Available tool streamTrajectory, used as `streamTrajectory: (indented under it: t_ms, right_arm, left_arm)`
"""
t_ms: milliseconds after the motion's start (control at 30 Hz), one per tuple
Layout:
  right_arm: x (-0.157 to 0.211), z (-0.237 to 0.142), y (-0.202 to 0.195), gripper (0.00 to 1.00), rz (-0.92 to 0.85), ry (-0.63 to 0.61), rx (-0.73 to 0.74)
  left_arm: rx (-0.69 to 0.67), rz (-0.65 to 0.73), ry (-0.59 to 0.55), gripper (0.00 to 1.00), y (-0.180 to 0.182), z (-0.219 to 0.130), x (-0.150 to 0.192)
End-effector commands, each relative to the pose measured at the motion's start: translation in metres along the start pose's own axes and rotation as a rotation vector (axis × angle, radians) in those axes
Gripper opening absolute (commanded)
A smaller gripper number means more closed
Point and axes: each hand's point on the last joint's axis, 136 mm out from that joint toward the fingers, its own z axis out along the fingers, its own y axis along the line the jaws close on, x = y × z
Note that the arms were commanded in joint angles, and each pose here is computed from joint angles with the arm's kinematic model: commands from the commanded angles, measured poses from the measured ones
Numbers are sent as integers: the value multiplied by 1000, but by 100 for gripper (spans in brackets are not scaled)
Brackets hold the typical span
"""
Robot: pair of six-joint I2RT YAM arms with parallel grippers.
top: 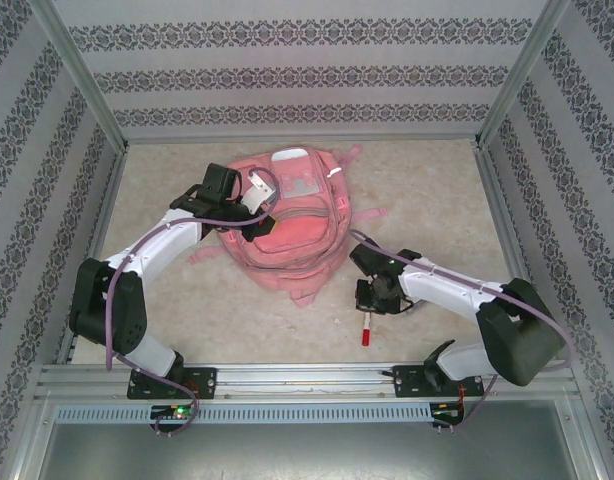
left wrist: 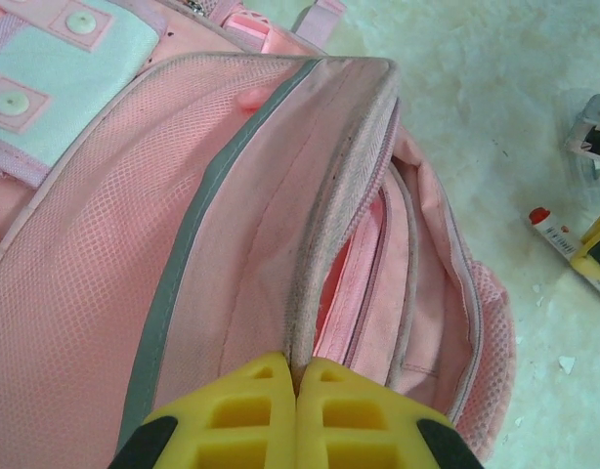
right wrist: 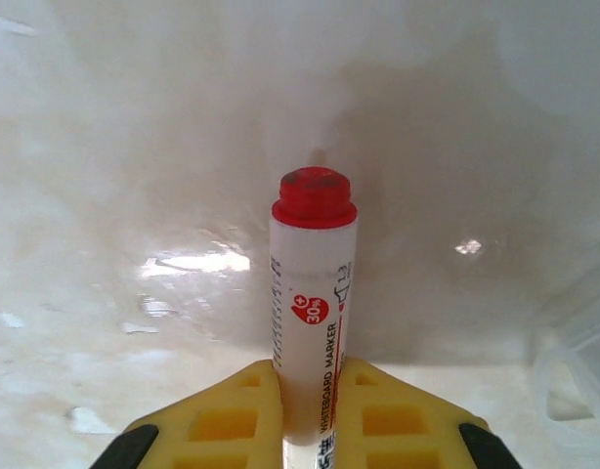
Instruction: Pack the student bag
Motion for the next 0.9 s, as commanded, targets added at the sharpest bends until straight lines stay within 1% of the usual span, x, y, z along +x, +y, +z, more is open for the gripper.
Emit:
streamTrajectory:
  t_ms: [0, 100, 167, 233, 300, 333, 400, 467, 533, 600, 633, 667, 700, 733, 800, 867]
  right_arm:
    - [-12, -28, 35, 7, 131, -73, -181]
    - [-25, -56, 61, 4, 262, -136, -346]
    - [-40, -76, 82, 0, 328, -187, -476]
    - [-61, -94, 112, 0, 379, -219, -635]
    - [-82, -104, 137, 0, 420, -233, -752]
    - [-93, -105, 147, 0, 454, -231, -787]
    - [-114, -106, 168, 4, 516, -225, -856]
    - [-131, -106, 188, 4, 568, -220, -928]
    - [-146, -104, 203, 4, 604, -224, -961]
    - [-157, -99, 212, 4, 619, -226, -955]
    - [-161, -93, 216, 10, 632, -218, -944]
    - [-164, -88, 219, 21, 649, -214, -938]
    - [-166, -82, 220, 36, 664, -210, -926]
    - [-165, -76, 218, 46, 682, -199, -903]
    - [-164, -73, 211, 53, 684, -219, -869]
    - [-157, -74, 192, 56, 671, -253, -797]
  left_arm:
    - [57, -10, -77, 0, -8, -3, -22]
    - [65, -17, -81, 0, -8, -2, -20]
    - [75, -19, -83, 0, -11, -2, -21]
    - [84, -23, -88, 0, -13, -3, -23]
    - [89, -23, -94, 0, -15, -4, -24]
    - [81, -10, -94, 0, -17, -3, -24]
    - [54, 23, -102, 0, -24, 0, -25]
    - [55, -4, -142, 0, -27, -1, -33]
    - [56, -35, -176, 0, -28, -3, -39]
    - [63, -45, -185, 0, -29, -3, -41]
    - [67, -51, -186, 0, -29, -3, -41]
    - [67, -56, -185, 0, -29, -3, -41]
    - [65, -56, -190, 0, -29, -4, -42]
    - [57, -60, -195, 0, -28, -5, -43]
    - [43, -62, -207, 0, -27, -7, -46]
    - [30, -64, -214, 0, -25, -9, -50]
